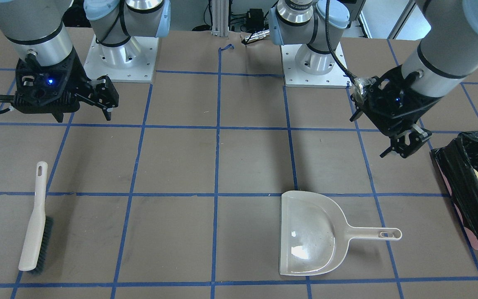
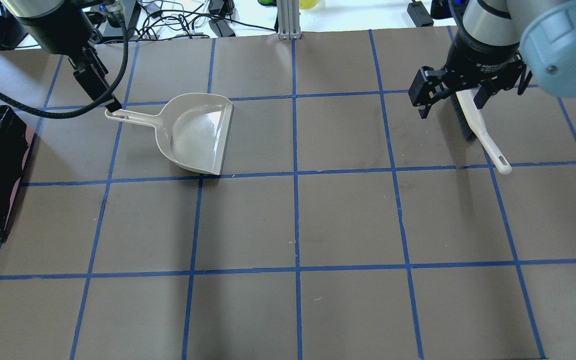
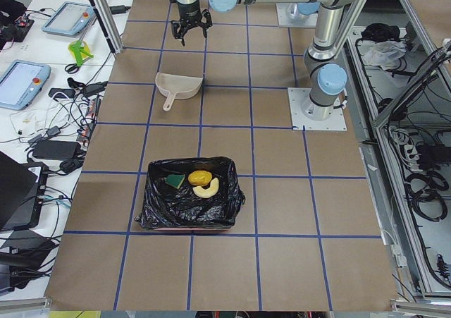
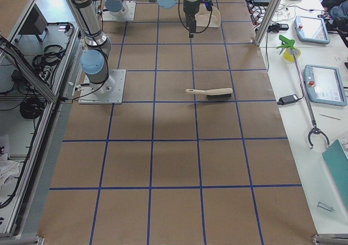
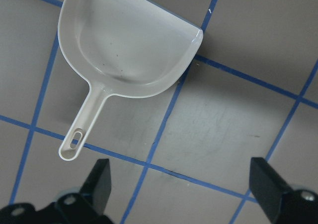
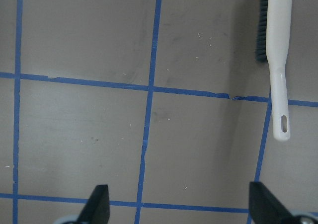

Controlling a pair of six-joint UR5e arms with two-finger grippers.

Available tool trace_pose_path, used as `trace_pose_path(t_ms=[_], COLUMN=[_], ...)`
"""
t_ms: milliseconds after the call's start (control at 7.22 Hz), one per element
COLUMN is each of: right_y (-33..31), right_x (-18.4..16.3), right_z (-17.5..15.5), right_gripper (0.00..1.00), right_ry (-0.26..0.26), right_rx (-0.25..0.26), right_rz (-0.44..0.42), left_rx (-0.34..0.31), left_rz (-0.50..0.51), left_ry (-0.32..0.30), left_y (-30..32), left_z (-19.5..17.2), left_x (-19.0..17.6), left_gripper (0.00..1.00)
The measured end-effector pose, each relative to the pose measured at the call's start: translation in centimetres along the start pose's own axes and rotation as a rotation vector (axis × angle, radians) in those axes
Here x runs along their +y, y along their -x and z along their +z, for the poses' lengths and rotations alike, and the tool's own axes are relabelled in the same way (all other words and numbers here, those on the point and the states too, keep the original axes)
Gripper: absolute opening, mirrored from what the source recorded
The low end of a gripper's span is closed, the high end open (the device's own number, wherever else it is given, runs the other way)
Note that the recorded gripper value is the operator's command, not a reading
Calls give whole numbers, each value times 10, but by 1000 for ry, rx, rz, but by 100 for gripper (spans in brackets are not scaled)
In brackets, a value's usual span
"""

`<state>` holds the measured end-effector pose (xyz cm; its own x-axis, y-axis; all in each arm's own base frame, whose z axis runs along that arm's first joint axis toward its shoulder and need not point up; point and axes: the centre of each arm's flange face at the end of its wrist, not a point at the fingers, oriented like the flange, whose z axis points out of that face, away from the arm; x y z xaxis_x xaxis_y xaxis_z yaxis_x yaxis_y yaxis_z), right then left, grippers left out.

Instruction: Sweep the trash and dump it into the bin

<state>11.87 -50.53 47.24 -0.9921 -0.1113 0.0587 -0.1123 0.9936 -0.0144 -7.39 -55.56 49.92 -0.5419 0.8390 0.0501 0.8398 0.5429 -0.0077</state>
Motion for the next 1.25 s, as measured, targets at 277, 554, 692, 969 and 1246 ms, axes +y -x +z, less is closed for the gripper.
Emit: trace_pose_path(t_ms=[277, 554, 692, 969, 1246], right_y=[0, 2, 2, 7, 9], right_x=[0, 5, 10, 15, 17], right_z=[-2, -10, -16, -23, -22], right_gripper=[100, 100, 100, 100, 100], right_ry=[-6, -24, -32, -42, -26], right_rx=[-4, -9, -11, -48, -69], right_rz=[2, 2, 1, 2, 3], left_rx=[7, 0, -6, -26, -50], left_rz=[-205, -435, -556, -769, -861], left_ry=[-9, -17, -22, -43, -75], left_y=[-42, -71, -77, -76, -79], left_z=[-6, -10, -12, -12, -11], left_x=[0, 6, 9, 7, -5], left_gripper=[100, 100, 100, 100, 100])
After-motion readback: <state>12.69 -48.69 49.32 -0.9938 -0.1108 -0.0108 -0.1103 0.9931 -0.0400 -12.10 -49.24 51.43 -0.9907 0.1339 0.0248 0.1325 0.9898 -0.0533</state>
